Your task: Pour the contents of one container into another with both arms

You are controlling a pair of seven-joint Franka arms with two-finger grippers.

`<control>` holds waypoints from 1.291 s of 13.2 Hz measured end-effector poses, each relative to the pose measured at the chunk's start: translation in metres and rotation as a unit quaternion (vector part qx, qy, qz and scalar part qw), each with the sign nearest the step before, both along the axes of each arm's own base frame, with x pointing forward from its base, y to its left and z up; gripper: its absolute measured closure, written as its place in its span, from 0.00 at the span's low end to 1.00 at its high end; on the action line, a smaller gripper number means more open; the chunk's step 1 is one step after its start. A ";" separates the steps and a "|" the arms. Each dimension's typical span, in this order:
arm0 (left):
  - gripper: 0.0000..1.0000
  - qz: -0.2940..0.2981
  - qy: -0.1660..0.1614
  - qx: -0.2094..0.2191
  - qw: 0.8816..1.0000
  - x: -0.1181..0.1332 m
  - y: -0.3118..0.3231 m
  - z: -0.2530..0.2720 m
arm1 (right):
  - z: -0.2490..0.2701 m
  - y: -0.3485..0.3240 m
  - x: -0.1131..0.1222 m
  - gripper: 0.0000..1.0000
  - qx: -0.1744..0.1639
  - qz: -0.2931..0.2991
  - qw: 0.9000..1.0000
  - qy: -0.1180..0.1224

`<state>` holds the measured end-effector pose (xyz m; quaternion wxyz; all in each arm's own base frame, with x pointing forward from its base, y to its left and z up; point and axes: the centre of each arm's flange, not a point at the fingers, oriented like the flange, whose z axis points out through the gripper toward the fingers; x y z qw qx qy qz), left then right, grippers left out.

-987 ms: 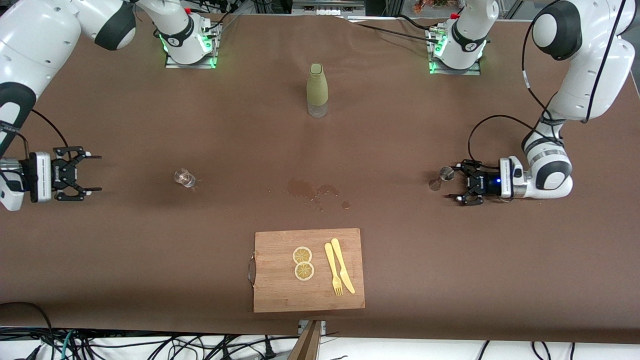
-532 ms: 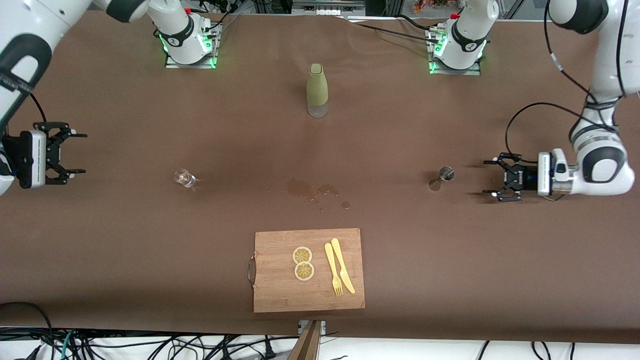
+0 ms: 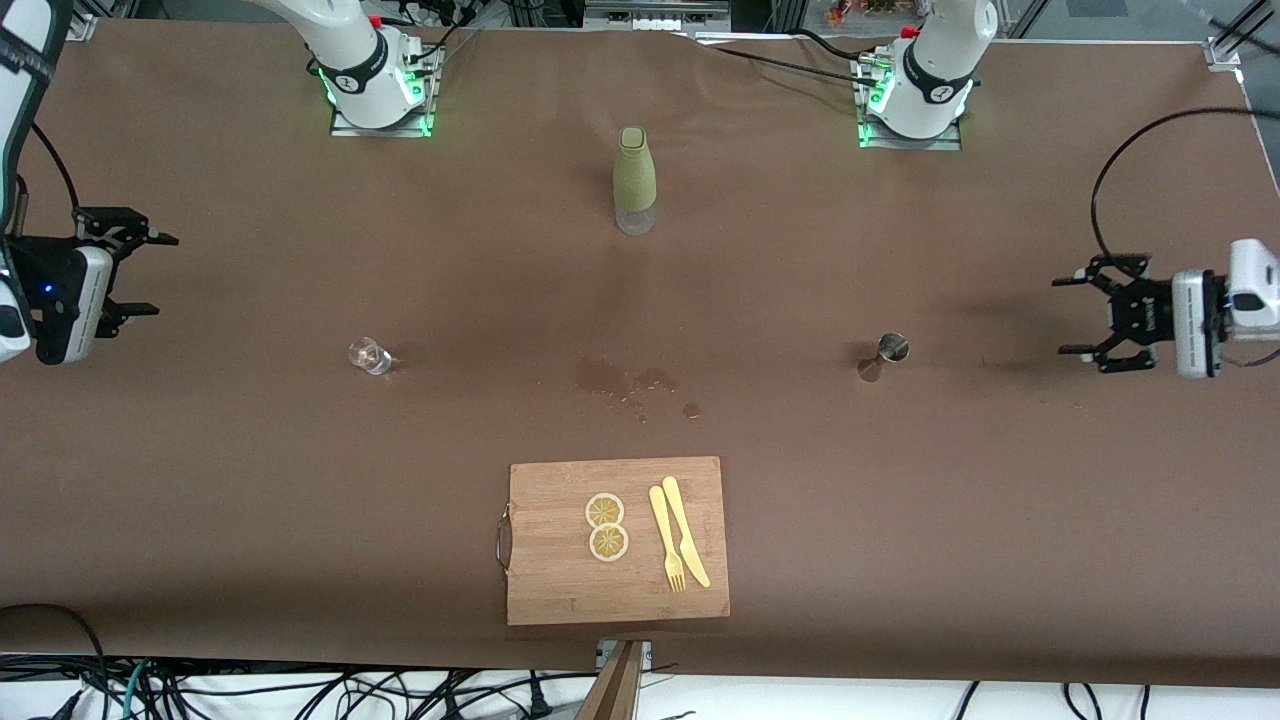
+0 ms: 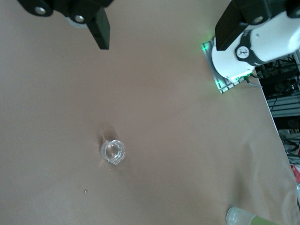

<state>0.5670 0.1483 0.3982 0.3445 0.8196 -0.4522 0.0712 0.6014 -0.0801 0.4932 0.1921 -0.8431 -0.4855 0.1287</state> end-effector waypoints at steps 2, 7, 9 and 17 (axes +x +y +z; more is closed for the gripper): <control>0.00 0.070 0.045 0.078 0.994 -0.006 -0.027 0.057 | 0.017 -0.001 -0.006 0.00 -0.017 -0.028 0.999 -0.002; 0.00 0.239 0.097 0.254 0.932 -0.026 -0.107 0.149 | 0.074 0.008 -0.026 0.00 -0.070 -0.123 0.990 -0.025; 0.00 0.298 0.101 0.314 0.896 -0.040 -0.140 0.176 | 0.095 0.026 -0.034 0.00 -0.120 -0.178 0.976 -0.029; 0.00 0.384 0.098 0.386 0.833 -0.065 -0.179 0.225 | 0.083 0.084 -0.060 0.00 -0.208 -0.368 0.906 -0.029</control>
